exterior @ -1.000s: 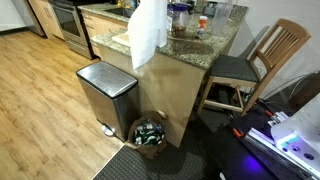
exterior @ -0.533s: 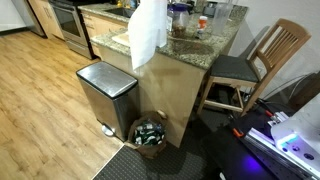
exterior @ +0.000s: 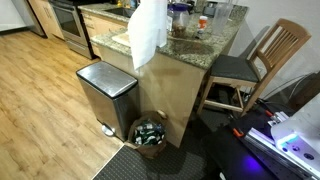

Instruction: Remove the spoon from the blue lid and put it on the countertop

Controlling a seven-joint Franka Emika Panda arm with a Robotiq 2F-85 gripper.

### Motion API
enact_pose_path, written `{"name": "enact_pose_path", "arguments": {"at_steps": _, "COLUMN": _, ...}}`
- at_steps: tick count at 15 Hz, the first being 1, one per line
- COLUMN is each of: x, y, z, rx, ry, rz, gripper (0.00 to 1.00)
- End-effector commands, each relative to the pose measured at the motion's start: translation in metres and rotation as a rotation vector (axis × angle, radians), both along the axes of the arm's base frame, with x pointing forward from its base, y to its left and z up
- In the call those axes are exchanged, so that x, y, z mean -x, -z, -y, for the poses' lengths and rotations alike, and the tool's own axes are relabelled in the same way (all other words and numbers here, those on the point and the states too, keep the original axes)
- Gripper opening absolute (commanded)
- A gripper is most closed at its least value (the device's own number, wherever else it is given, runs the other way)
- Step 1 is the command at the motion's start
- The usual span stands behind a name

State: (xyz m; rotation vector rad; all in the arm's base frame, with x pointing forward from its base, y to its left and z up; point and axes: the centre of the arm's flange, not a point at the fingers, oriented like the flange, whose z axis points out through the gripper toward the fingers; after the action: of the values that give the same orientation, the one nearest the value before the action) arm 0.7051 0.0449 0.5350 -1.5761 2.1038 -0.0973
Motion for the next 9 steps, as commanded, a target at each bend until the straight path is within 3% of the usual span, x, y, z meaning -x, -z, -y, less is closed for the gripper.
{"name": "enact_pose_path", "arguments": {"at_steps": 1, "x": -0.002, "y": 0.003, "z": -0.001, "rx": -0.002, "ry": -0.002, "rz": -0.016, "gripper": 1.0}}
{"name": "enact_pose_path", "arguments": {"at_steps": 7, "x": -0.008, "y": 0.01, "z": -0.002, "rx": -0.003, "ry": -0.003, "rz": -0.034, "gripper": 1.0}}
{"name": "enact_pose_path", "arguments": {"at_steps": 9, "x": -0.01, "y": 0.02, "z": 0.0, "rx": -0.007, "ry": 0.006, "rz": -0.08, "gripper": 1.0}}
